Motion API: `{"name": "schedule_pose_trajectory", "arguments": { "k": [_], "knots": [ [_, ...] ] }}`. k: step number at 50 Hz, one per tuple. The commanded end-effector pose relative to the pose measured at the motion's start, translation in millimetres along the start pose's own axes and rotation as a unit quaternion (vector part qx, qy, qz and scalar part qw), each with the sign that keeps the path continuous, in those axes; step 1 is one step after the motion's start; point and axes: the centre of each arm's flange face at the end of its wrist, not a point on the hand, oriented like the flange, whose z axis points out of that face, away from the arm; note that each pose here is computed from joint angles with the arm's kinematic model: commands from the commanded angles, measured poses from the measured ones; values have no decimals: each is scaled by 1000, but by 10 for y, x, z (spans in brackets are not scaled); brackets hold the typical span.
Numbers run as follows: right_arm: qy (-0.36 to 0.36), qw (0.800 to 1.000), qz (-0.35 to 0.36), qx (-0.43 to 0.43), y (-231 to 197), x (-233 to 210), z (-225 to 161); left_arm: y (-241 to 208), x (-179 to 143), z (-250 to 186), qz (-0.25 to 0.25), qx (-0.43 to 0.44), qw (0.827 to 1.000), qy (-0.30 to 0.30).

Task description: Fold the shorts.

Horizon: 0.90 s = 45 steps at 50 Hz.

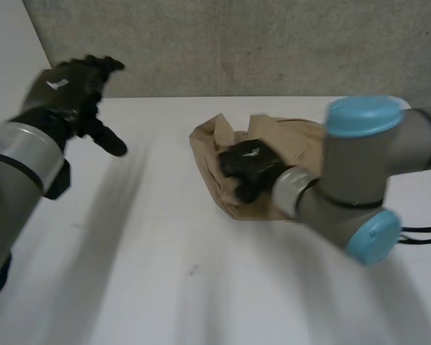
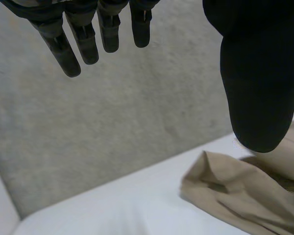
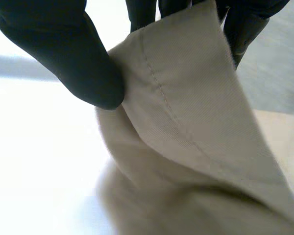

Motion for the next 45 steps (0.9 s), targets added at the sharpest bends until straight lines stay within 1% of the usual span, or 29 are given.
{"name": "schedule_pose_trajectory", "arguments": {
  "k": [1, 2, 6, 9, 12, 16, 20, 21, 24, 25, 28, 29, 31, 32, 36, 37, 39, 40, 43, 45],
  "knots": [
    [-105, 993, 43, 21, -101, -952, -43, -170, -211, -5, -7, 28, 999, -32],
    [-124, 991, 47, 26, -78, -1128, -30, -154, -224, -7, -7, 25, 999, -34],
    [-166, 984, 46, 36, -20, -1521, -1, -99, -262, -4, -7, 16, 999, -40],
    [-181, 982, 41, 34, 26, -1664, 20, -67, -280, 1, -7, 12, 999, -43],
    [-180, 982, 39, 35, 4, -1671, 12, -58, -286, 0, -7, 10, 999, -45],
    [-172, 984, 40, 36, -148, -1587, -87, -54, -287, 0, -7, 10, 999, -46],
    [-156, 986, 45, 28, -376, -1394, -258, -72, -311, 12, -7, 15, 999, -50],
    [-144, 988, 47, 23, -469, -1280, -335, -77, -325, 19, -7, 15, 999, -52],
    [-116, 992, 50, 12, -573, -1019, -427, -86, -325, 17, -7, 17, 998, -52],
    [-94, 994, 52, 1, -595, -815, -464, -80, -324, 15, -7, 15, 999, -51],
    [-63, 997, 51, -14, -610, -531, -511, -71, -316, 15, -5, 14, 999, -49],
    [-44, 998, 47, -22, -612, -374, -529, -65, -298, 9, -4, 12, 999, -46],
    [-29, 998, 40, -28, -602, -248, -538, -35, -280, 18, -5, 6, 999, -44],
    [-13, 999, 32, -30, -589, -112, -527, -24, -271, 15, -5, 4, 999, -42],
    [16, 999, 12, -28, -583, 116, -503, 144, -73, -4, -8, -26, 1000, -11],
    [31, 999, 3, -31, -552, 207, -462, 277, 74, -18, -8, -48, 999, 10],
    [48, 998, -6, -28, -543, 289, -431, 408, 255, -63, -5, -69, 997, 36],
    [63, 998, -14, -25, -521, 338, -369, 510, 423, -129, -1, -83, 995, 55],
    [83, 996, -21, -28, -382, 424, -165, 625, 569, -203, 6, -98, 993, 62],
    [86, 996, -21, -26, -348, 453, -85, 782, 622, -218, 16, -118, 992, 43]
  ]
}}
